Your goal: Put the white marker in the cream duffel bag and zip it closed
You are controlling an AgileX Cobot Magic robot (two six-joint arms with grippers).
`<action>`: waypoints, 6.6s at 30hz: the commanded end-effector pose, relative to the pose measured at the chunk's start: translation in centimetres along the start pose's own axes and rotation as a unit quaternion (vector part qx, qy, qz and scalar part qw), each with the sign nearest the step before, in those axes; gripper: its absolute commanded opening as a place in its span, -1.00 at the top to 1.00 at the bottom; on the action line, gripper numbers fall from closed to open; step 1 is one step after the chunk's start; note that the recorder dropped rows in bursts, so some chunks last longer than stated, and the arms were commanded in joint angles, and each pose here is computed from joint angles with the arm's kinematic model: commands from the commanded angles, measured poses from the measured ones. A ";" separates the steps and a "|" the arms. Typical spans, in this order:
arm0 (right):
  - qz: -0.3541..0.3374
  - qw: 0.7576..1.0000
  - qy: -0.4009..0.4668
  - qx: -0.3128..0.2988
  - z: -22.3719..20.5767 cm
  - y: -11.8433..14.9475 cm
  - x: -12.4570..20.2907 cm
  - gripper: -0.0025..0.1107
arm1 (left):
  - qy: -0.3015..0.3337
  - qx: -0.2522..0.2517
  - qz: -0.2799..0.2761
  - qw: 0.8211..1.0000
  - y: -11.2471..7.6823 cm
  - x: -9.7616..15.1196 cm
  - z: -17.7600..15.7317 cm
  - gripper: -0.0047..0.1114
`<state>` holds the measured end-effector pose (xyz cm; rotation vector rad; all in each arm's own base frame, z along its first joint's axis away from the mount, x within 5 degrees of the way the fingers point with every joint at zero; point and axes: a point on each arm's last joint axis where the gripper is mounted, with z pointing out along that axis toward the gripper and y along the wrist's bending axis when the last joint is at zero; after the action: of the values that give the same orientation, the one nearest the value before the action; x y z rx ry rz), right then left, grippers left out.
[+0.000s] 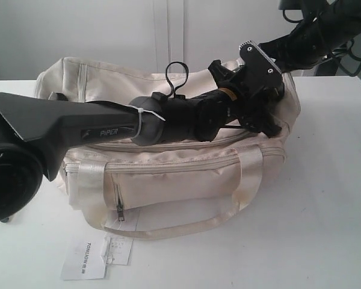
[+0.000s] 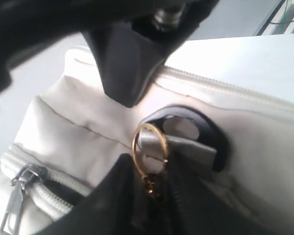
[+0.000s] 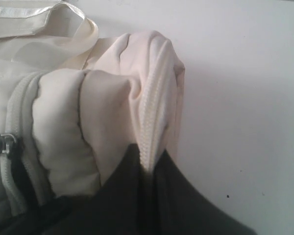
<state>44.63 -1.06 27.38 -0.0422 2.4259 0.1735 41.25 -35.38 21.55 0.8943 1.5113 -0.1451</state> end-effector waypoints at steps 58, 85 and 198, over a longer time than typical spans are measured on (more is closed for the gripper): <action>0.024 1.000 -0.017 0.007 -0.4 -0.5 -0.5 0.96 | 0.054 0.090 -0.041 0.994 2.9 -4.8 -4.0 0.92; 0.024 1.000 -0.017 0.007 -0.4 -0.5 -0.5 0.96 | 0.097 0.179 -0.033 0.979 2.5 -6.7 -6.7 0.92; 0.024 1.000 -0.017 0.007 -0.4 -0.5 -0.5 0.96 | 0.312 0.249 -0.075 0.914 2.9 -6.4 -11.7 0.92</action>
<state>44.59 -0.98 27.36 0.0154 2.4331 0.2080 33.59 -29.68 30.18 1.2917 2.1600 -0.3871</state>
